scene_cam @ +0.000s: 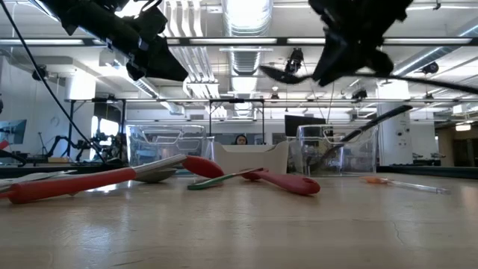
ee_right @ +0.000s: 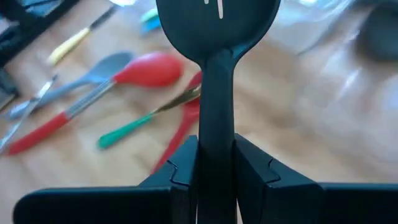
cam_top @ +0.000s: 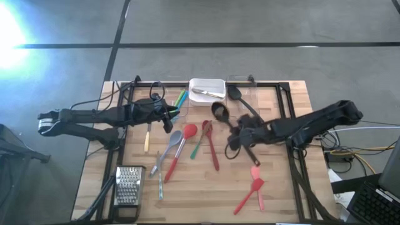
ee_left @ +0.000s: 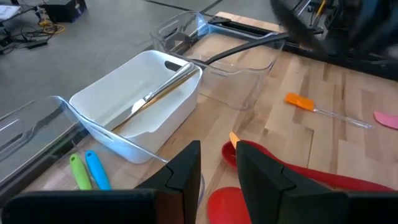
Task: Pick & Place Kitchen Items
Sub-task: Put the black serving spoon into the right transparent bin, then put the blue and white knife into the white bin
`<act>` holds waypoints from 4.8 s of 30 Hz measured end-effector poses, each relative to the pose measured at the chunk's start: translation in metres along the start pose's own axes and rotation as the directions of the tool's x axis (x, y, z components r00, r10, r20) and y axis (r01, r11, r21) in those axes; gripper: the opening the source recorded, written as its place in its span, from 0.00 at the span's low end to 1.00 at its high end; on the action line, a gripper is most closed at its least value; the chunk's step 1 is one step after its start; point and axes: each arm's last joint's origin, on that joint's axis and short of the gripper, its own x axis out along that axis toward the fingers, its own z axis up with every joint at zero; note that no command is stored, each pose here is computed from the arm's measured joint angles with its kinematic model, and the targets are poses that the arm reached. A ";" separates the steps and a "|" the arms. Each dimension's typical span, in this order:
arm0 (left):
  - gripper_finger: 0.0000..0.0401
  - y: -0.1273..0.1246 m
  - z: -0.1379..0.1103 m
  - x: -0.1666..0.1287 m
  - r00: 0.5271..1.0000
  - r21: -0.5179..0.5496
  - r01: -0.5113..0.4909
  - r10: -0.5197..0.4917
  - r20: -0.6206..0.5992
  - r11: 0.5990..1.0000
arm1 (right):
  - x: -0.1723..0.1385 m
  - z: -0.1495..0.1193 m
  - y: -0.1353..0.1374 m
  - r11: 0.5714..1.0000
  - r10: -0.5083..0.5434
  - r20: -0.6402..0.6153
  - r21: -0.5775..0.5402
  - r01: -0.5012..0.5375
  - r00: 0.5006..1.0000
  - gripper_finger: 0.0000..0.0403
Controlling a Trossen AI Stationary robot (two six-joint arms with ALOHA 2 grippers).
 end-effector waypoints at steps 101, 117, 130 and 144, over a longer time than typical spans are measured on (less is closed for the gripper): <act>0.26 -0.001 0.000 0.001 0.999 0.031 0.031 -0.032 0.030 0.999 | 0.042 0.179 -0.165 0.989 -0.074 -0.530 0.067 0.128 0.845 0.42; 0.26 -0.001 -0.002 -0.001 0.999 0.052 0.049 -0.050 0.012 0.997 | -0.036 0.148 -0.079 0.976 0.014 -0.371 -0.196 -0.093 0.929 0.31; 0.26 -0.005 -0.004 -0.002 0.983 0.044 0.181 -0.179 -0.044 0.982 | -0.046 0.109 -0.019 0.885 0.063 -0.377 -0.406 -0.226 0.924 0.25; 0.26 -0.004 -0.006 -0.003 0.982 0.030 0.176 -0.174 -0.073 0.984 | -0.055 0.048 0.021 0.761 0.114 -0.457 -0.530 -0.373 0.882 0.17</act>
